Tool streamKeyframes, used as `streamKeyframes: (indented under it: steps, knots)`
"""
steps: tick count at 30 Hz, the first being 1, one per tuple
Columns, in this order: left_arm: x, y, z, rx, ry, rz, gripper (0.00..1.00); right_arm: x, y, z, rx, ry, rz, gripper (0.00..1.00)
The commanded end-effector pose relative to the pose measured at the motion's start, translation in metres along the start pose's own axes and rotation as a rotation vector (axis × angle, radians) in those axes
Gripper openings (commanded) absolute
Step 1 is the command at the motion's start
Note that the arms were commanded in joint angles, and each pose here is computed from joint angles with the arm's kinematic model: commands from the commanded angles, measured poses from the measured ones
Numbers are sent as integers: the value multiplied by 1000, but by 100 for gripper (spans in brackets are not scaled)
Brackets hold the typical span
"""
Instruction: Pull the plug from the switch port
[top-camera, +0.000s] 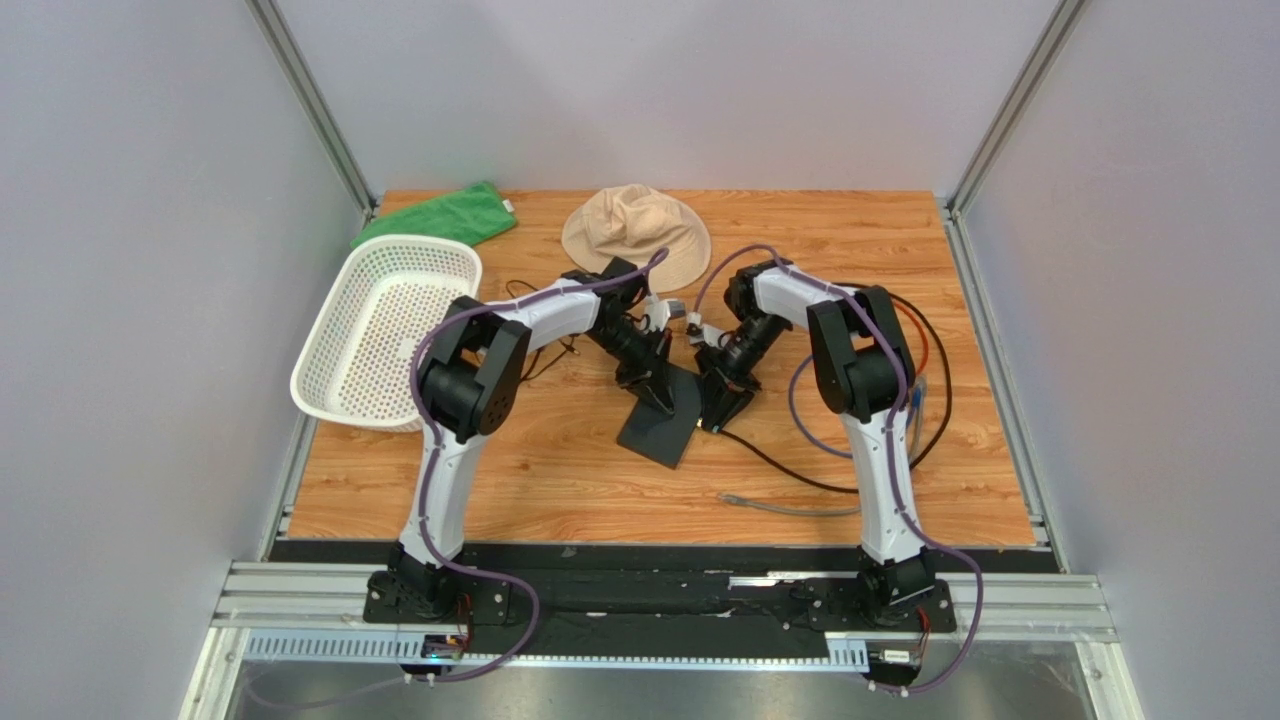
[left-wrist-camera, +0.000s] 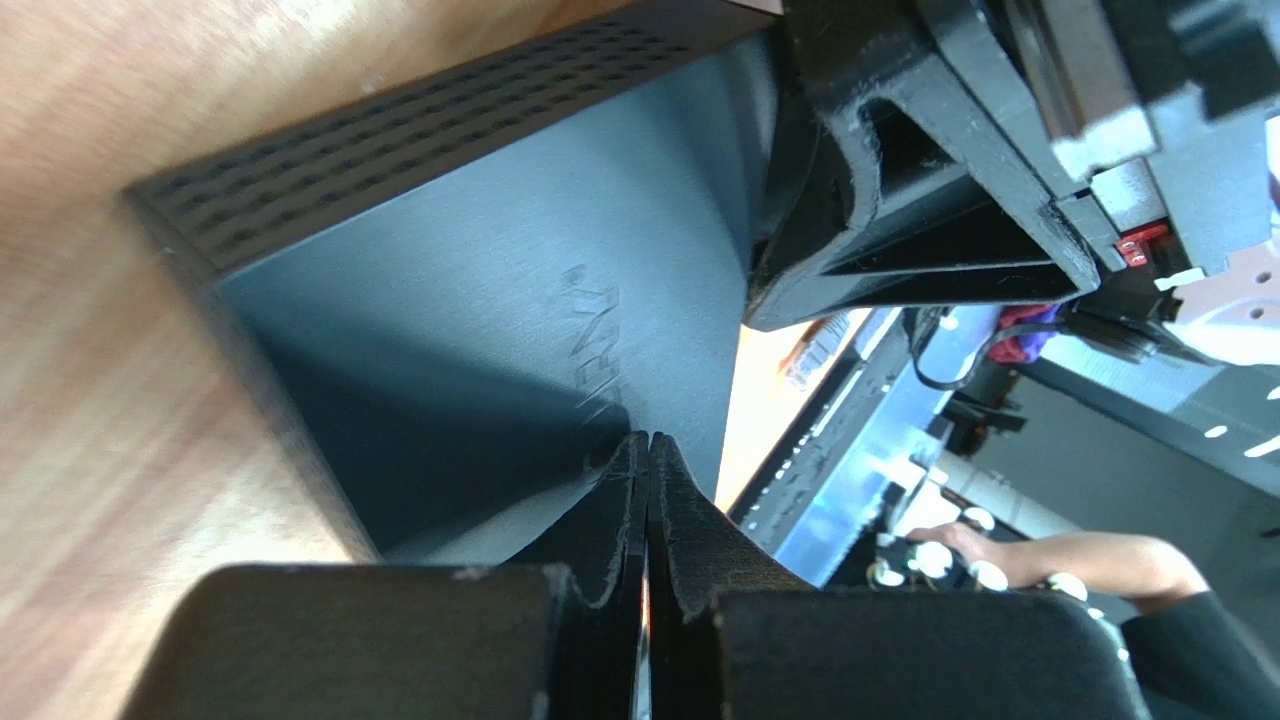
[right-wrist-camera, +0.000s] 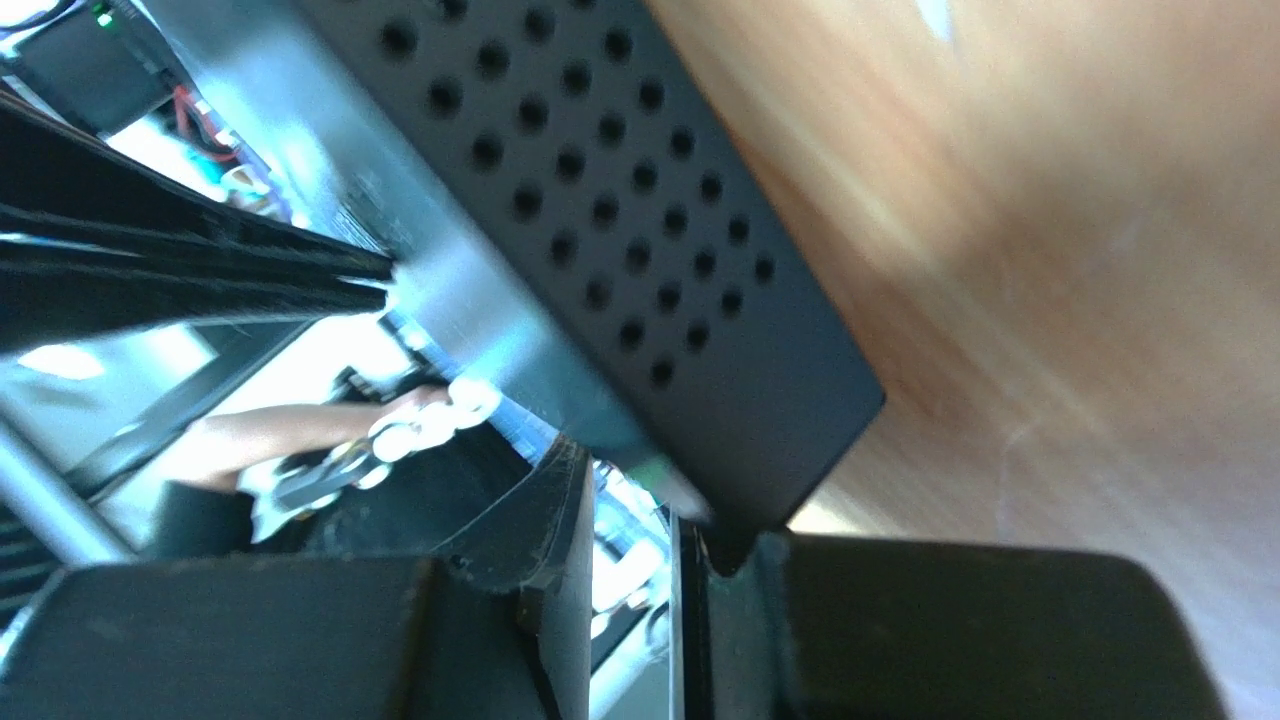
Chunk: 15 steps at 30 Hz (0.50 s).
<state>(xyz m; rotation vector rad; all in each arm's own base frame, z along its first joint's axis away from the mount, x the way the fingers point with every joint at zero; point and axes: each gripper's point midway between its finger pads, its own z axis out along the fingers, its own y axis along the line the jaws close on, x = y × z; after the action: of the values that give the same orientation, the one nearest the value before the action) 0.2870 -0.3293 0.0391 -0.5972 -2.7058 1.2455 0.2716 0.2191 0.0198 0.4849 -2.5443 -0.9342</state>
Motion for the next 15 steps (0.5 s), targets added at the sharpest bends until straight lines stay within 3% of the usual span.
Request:
streamKeyframes:
  steps: [1, 6, 8, 12, 15]
  knots:
    - [12, 74, 17, -279, 30, -67, 0, 61, -79, 7, 249, 235, 158, 0]
    - [15, 89, 15, -332, 36, -96, 0, 67, -72, -4, 154, 188, 254, 0]
    - [16, 90, 15, -335, 39, -96, 0, 70, -79, -10, 230, 205, 211, 0]
    - [16, 86, 15, -316, 39, -77, 0, 24, -87, -22, 319, 18, 67, 0]
    - [15, 72, 9, -283, 26, -31, 0, -6, -85, -25, 382, -42, -21, 0]
